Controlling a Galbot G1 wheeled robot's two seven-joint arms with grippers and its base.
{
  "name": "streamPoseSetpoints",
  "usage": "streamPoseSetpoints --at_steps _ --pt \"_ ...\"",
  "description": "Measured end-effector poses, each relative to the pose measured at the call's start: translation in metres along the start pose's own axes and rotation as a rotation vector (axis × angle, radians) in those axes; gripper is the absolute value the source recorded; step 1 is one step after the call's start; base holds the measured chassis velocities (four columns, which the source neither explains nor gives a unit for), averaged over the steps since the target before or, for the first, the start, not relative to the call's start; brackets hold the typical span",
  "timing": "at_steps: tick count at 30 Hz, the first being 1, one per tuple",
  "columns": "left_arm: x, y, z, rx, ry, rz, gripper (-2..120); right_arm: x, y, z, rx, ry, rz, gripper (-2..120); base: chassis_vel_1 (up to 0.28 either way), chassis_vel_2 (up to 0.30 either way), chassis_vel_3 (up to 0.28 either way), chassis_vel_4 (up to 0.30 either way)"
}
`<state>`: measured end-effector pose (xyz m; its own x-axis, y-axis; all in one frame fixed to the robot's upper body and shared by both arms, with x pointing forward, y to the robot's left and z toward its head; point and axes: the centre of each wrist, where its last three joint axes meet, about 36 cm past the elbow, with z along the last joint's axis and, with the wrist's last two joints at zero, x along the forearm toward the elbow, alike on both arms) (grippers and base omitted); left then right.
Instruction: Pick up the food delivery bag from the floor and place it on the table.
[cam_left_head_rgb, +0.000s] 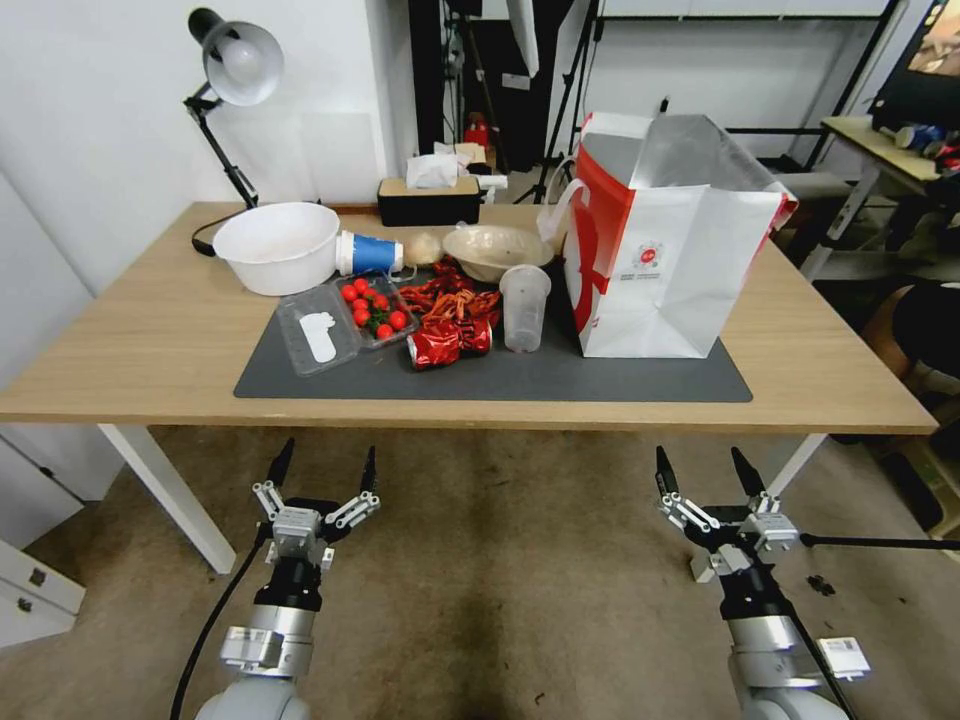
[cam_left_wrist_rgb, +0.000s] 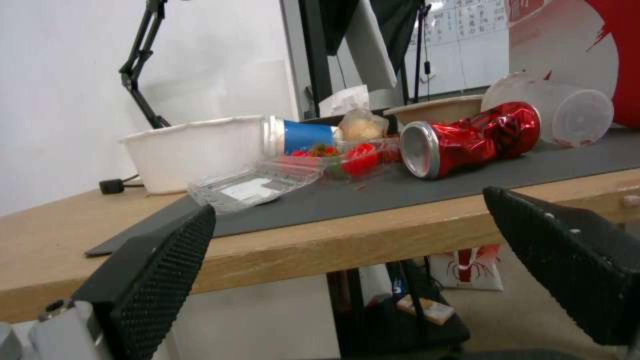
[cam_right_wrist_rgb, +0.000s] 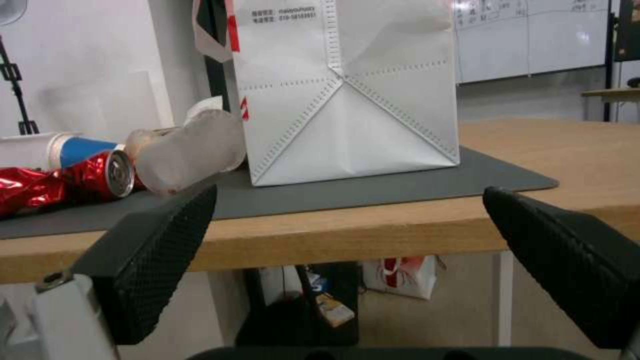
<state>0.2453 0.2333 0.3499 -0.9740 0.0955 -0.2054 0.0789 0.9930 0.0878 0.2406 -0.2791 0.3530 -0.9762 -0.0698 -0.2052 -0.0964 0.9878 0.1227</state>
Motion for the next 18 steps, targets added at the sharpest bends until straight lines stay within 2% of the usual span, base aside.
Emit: streamPoseSetpoints --at_steps 18 --pt "0.0002 0.0002 0.0001 -0.001 0.001 -0.001 100 -0.0011 -0.0003 -0.0008 -0.001 -0.003 -0.001 100 0.0 0.0 0.0 0.0"
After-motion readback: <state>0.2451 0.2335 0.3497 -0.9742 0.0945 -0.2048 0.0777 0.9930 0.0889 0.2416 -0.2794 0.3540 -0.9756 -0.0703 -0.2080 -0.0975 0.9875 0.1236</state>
